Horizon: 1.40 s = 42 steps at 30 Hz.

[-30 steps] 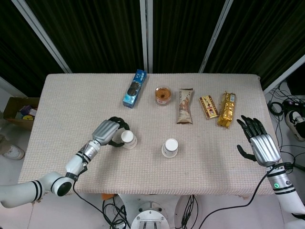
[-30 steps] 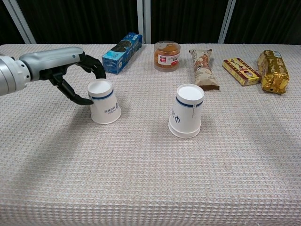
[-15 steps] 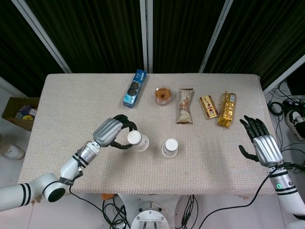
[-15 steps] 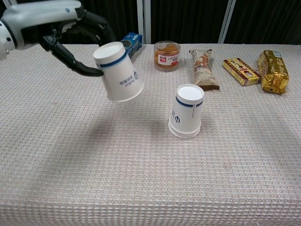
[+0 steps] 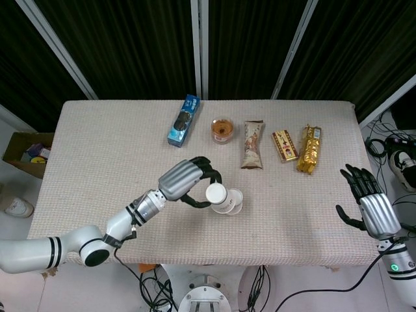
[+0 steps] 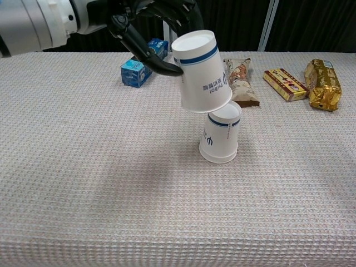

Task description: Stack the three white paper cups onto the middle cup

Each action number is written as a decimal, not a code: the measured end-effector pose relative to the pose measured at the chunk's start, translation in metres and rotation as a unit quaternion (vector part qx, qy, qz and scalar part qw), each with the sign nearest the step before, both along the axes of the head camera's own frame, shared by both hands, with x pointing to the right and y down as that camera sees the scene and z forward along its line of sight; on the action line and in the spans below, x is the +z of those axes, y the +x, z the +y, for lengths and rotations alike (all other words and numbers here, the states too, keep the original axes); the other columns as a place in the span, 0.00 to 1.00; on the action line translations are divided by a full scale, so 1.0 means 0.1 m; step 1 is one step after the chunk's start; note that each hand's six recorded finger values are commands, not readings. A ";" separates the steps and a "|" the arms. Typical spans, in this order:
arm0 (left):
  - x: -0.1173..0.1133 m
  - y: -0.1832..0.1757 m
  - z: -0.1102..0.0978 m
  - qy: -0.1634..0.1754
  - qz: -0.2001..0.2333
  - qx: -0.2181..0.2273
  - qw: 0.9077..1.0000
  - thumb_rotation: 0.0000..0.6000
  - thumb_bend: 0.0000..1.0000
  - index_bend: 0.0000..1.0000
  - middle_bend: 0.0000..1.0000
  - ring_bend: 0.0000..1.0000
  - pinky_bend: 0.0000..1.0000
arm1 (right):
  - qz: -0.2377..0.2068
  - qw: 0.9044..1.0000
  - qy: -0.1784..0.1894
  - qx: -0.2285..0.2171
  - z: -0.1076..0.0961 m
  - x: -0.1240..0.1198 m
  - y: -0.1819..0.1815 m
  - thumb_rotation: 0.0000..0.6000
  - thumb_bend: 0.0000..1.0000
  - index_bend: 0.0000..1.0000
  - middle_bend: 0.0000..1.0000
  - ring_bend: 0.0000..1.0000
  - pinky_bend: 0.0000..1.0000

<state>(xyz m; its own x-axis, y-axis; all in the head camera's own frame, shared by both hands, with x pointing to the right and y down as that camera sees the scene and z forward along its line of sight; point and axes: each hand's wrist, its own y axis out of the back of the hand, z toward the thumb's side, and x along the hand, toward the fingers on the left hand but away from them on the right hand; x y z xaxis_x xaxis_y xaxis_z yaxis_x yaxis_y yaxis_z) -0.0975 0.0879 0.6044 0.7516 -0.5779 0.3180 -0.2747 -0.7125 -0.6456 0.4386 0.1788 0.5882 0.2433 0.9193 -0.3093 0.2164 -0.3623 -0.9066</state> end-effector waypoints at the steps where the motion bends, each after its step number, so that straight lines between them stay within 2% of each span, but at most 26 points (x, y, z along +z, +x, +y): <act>1: 0.01 0.03 0.00 0.001 -0.004 0.002 1.000 1.00 0.27 0.52 0.49 0.33 0.21 | -0.001 1.000 0.000 0.002 0.01 0.00 0.02 1.00 0.30 0.00 0.03 0.00 0.00; 9: 0.09 0.23 -0.07 0.016 -0.039 0.006 0.999 1.00 0.27 0.52 0.49 0.33 0.21 | -0.009 1.000 0.003 0.010 0.03 0.01 0.09 1.00 0.30 0.00 0.03 0.00 0.00; 16: 0.08 0.44 -0.07 0.020 -0.047 0.019 0.999 1.00 0.27 0.52 0.49 0.33 0.21 | -0.013 1.000 0.012 0.012 0.03 -0.03 0.11 1.00 0.30 0.00 0.03 0.00 0.00; 24: 0.18 0.55 -0.06 0.036 -0.086 0.036 0.995 1.00 0.27 0.52 0.49 0.33 0.21 | -0.015 1.000 0.012 0.016 0.05 -0.04 0.14 1.00 0.30 0.00 0.03 0.00 0.00; 32: 0.27 0.63 -0.05 0.033 -0.112 0.041 0.992 1.00 0.27 0.52 0.48 0.33 0.20 | -0.016 1.000 0.014 0.020 0.06 -0.05 0.17 1.00 0.30 0.00 0.03 0.00 0.00; 37: 0.41 0.65 -0.01 0.035 -0.141 0.050 0.988 1.00 0.28 0.52 0.48 0.33 0.20 | -0.017 1.000 0.011 0.023 0.07 -0.03 0.19 1.00 0.30 0.00 0.03 0.00 0.00; 42: 0.64 0.65 0.12 0.033 -0.177 0.066 0.982 1.00 0.28 0.51 0.47 0.33 0.20 | -0.018 1.000 0.008 0.023 0.08 -0.01 0.20 1.00 0.30 0.00 0.03 0.00 0.00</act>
